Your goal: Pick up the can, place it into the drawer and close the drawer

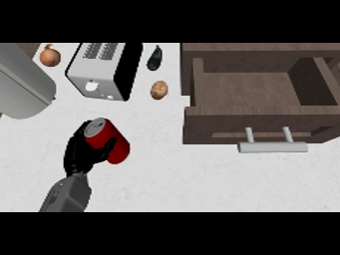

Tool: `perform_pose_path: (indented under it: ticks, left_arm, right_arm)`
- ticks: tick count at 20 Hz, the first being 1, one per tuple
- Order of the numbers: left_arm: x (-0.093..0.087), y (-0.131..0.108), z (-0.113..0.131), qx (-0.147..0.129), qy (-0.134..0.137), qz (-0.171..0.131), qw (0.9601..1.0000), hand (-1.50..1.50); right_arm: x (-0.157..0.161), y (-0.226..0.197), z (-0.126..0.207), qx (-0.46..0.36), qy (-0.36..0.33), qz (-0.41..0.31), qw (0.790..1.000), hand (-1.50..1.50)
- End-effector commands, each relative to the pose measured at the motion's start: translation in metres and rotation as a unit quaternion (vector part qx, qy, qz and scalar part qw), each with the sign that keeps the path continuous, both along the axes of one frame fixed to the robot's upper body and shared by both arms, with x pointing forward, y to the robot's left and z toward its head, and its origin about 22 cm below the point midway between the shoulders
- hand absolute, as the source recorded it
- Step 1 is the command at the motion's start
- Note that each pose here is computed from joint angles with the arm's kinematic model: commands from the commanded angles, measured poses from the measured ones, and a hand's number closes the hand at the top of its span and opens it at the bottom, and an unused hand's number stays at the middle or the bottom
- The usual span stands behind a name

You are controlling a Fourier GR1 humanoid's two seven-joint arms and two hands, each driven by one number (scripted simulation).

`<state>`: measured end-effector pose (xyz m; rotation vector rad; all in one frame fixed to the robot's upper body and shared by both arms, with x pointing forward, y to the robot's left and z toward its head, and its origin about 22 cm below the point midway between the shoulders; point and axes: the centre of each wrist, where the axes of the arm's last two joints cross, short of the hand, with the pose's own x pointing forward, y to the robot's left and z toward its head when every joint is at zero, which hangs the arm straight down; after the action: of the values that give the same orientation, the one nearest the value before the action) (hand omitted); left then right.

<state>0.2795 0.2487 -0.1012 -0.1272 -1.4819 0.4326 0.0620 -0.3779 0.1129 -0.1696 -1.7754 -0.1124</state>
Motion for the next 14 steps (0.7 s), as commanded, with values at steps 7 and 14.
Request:
perform_pose_path:
  ticks: [7, 14]
  left_arm:
    - [0.011, -0.007, 0.017, 0.001, -0.041, -0.058, 0.9975, 1.50]
    - [0.015, -0.024, 0.077, 0.005, -0.072, -0.084, 0.9938, 1.50]
  right_arm:
    - [-0.003, 0.005, -0.004, -0.001, 0.007, -0.006, 1.000, -1.50]
    - [-0.009, 0.010, 0.006, -0.002, -0.002, -0.004, 1.000, -1.50]
